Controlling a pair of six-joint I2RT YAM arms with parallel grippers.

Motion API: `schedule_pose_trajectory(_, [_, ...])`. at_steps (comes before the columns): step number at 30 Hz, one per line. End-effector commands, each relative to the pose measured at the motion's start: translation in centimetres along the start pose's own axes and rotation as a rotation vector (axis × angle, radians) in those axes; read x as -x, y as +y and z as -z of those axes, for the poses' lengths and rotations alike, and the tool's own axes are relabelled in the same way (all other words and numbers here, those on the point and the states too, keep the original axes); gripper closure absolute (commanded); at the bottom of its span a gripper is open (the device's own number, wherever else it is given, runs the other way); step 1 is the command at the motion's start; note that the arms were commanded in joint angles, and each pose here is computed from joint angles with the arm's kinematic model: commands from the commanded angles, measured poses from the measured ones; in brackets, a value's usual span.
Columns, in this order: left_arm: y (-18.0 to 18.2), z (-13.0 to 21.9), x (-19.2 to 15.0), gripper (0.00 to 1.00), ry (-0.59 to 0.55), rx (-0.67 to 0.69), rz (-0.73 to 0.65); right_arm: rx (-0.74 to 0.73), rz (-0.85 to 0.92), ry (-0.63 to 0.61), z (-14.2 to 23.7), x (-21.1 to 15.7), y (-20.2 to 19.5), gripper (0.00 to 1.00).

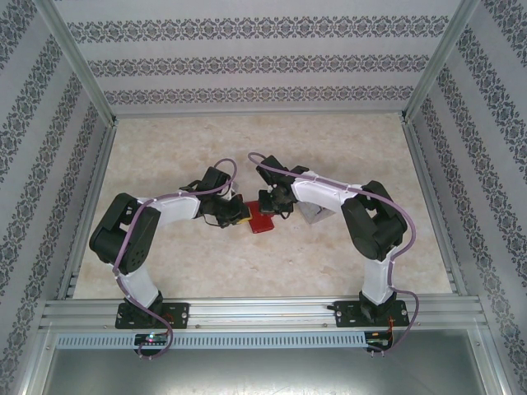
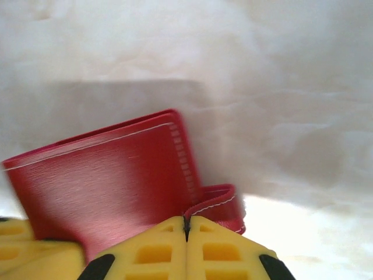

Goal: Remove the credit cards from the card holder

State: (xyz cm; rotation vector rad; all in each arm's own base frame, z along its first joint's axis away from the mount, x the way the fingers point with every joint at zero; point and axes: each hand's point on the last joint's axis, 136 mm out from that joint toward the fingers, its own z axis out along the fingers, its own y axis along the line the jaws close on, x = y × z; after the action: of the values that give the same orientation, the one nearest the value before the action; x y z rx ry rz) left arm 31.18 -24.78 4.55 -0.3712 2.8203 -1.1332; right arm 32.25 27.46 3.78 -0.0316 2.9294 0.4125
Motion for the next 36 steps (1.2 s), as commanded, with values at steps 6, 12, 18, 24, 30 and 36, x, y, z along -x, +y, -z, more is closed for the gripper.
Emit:
schedule_pose_trajectory(6, [1.3, 0.6, -0.3, 1.0, 0.016, 0.058, 0.011, -0.119, -0.018, -0.01, 0.6, -0.4, -2.9, 1.0])
schedule_pose_trajectory(12, [1.0, 2.1, 0.6, 0.71, -0.015, 0.141, -0.024, -0.062, 0.003, 0.026, -0.1, -0.5, -1.8, 0.73])
schedule_pose_trajectory(18, [0.7, 4.2, 1.4, 0.5, -0.057, 0.211, -0.066, -0.047, 0.007, 0.035, -0.6, -0.5, -1.3, 0.71])
schedule_pose_trajectory(24, [1.9, 6.4, 2.5, 0.39, -0.123, 0.278, -0.038, -0.022, 0.013, 0.034, -0.7, -0.3, -0.8, 0.8])
schedule_pose_trajectory(30, [3.6, 9.0, 3.4, 0.18, -0.206, 0.344, 0.0, 0.044, 0.027, 0.0, 0.7, 0.2, 0.5, 0.94])
schedule_pose_trajectory(36, [4.2, 11.9, 4.4, 0.03, -0.312, 0.354, -0.003, 0.183, 0.114, -0.08, 4.8, 0.0, 3.9, 0.96])
